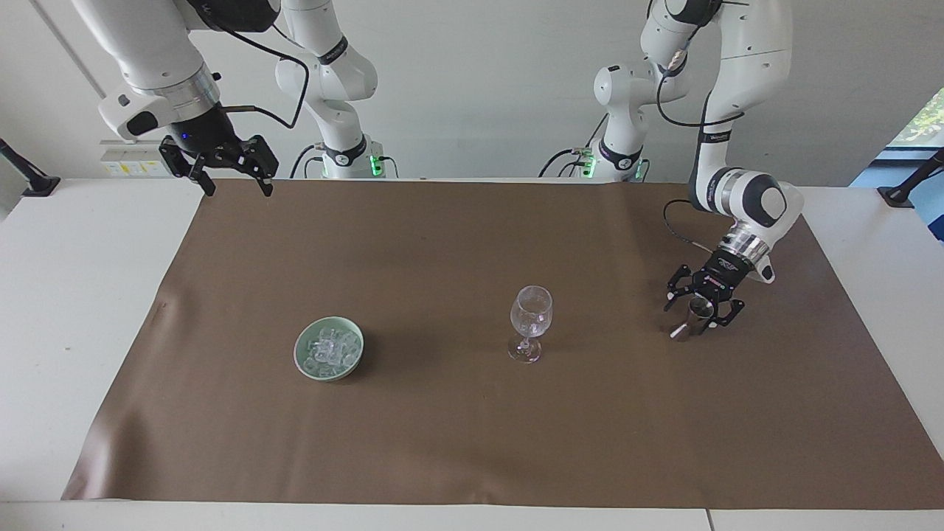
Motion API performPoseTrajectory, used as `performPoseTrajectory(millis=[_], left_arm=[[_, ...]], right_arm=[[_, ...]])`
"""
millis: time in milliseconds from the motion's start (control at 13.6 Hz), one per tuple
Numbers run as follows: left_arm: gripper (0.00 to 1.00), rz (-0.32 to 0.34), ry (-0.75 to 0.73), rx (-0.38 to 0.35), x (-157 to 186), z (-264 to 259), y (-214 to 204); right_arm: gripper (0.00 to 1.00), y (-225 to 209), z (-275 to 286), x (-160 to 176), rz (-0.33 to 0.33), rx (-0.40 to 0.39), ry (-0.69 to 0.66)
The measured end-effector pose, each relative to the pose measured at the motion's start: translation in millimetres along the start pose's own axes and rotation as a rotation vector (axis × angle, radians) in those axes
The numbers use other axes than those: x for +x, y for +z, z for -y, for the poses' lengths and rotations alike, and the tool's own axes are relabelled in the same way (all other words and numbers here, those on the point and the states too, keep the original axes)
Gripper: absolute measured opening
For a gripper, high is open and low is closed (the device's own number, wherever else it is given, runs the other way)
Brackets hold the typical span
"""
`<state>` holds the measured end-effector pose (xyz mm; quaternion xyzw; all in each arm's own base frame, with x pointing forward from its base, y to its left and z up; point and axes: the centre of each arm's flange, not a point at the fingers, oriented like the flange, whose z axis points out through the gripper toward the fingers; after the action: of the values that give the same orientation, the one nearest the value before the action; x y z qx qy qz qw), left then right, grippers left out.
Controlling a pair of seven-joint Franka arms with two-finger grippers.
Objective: Pour wine and add ice with both arms
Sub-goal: 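Close the left gripper around the silver cup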
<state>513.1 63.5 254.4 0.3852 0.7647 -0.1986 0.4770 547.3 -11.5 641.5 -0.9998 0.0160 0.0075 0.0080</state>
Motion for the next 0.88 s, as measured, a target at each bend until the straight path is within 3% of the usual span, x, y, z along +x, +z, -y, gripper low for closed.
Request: performPoseTrajectory(millis=[367, 514, 880], left_arm=[[0.64, -0.002, -0.001, -0.003, 0.2, -0.2, -0.2], [0.47, -0.002, -0.001, -0.003, 0.3, -0.2, -0.2], [0.37, -0.003, -0.002, -0.005, 0.4, -0.5, -0.4]], right_arm=[[1.00, 0.0, 0.0, 0.0, 0.000, 0.000, 0.000], [1.00, 0.0, 0.0, 0.0, 0.000, 0.000, 0.000], [1.00, 0.0, 0.0, 0.0, 0.000, 0.000, 0.000]])
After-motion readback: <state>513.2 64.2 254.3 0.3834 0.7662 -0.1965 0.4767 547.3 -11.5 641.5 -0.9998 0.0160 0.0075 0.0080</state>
